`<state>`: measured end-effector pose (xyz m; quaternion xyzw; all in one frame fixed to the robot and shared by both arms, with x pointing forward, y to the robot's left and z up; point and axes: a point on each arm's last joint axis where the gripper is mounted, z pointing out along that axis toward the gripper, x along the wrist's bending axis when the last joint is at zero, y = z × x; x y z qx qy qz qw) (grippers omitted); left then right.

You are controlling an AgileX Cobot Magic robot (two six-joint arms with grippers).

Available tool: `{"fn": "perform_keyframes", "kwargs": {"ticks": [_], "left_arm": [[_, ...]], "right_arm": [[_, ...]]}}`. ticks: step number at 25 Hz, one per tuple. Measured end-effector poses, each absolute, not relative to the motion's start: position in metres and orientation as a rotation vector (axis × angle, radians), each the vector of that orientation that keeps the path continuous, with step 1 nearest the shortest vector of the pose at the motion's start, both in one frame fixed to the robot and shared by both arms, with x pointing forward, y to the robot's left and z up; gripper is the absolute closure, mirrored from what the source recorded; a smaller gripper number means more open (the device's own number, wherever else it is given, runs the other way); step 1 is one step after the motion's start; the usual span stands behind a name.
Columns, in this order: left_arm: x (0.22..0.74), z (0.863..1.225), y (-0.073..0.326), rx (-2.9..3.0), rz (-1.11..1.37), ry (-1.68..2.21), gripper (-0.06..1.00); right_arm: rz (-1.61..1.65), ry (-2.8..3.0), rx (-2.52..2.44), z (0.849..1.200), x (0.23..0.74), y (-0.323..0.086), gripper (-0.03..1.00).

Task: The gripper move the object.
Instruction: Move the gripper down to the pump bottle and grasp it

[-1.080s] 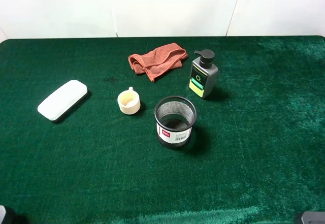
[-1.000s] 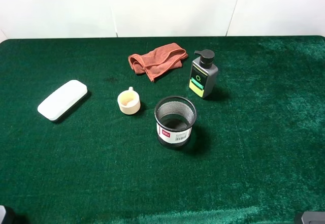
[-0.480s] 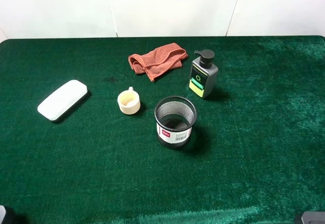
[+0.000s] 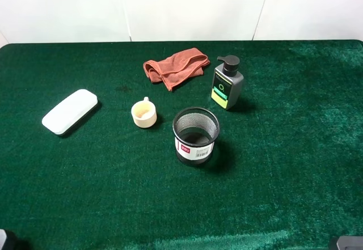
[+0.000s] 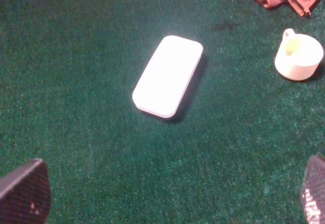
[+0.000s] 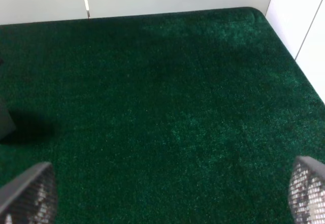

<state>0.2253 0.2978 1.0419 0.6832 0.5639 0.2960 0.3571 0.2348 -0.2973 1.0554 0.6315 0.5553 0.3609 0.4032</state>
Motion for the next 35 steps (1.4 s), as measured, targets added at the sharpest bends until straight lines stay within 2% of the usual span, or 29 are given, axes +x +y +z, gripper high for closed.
{"fn": "perform_keyframes", "kwargs": {"ticks": [35], "left_arm": [[0.2253,1.0419,0.2978,1.764,0.764,1.456,-0.05]], "right_arm": [[0.883,1.433,1.630,1.0554,0.2421,-0.2984,0.27]]}}
